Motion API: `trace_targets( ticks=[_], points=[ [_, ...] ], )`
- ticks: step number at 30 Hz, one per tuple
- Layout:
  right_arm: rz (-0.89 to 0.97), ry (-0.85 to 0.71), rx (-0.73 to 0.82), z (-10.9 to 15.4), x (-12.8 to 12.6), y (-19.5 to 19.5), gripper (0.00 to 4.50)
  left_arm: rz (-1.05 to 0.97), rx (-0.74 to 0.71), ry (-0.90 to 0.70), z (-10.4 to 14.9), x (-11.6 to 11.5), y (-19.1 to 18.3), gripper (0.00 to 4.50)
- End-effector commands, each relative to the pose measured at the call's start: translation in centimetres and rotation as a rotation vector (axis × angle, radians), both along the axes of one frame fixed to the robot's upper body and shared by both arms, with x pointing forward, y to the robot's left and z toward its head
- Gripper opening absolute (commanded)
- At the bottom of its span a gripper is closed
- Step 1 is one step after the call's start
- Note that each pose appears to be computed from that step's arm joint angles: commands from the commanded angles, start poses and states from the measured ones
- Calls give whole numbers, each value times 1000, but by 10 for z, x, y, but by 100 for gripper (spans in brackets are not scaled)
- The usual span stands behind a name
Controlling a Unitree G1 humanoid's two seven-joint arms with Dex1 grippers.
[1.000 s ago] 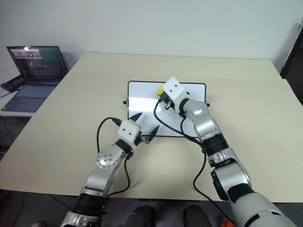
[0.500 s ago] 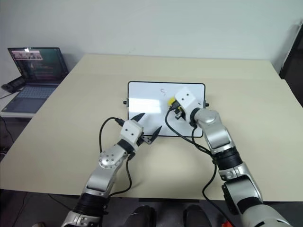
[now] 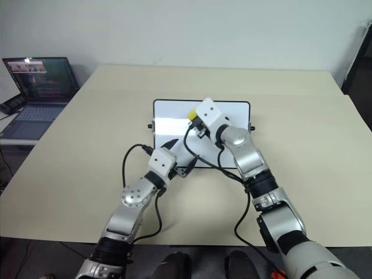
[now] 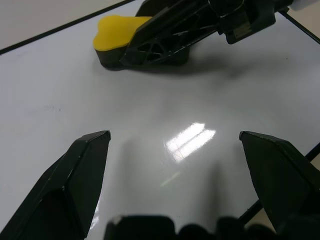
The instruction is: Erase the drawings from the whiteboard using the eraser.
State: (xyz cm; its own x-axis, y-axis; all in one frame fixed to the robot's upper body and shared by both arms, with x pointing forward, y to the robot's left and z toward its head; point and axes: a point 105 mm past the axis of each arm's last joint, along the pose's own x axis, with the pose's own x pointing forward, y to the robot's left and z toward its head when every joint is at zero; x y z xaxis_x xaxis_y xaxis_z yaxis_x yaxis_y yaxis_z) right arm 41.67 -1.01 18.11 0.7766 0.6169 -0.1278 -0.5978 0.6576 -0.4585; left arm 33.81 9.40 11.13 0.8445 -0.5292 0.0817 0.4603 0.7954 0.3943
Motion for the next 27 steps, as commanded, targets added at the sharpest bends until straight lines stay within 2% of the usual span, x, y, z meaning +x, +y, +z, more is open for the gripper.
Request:
trace_targets(
  ticks=[1, 4, 8, 14, 22, 27],
  points=[
    [-5, 27, -40, -4, 1, 1, 130, 2, -17, -56, 14, -2, -1, 450],
    [-17, 41, -44, -6, 3, -1, 130, 5, -19, -56, 13, -2, -1, 450],
    [-169, -8, -13, 12, 28, -31, 130, 1, -22, -54, 13, -3, -3, 450],
    [-280, -27, 24, 20, 41, -51, 130, -11, -21, -55, 13, -2, -6, 450],
    [-99, 51, -24, -4, 18, -16, 130, -23, -14, -61, 14, -1, -8, 450],
    [23, 60, -55, -7, 4, 9, 130, -23, -15, -60, 14, -1, -9, 450]
  ],
)
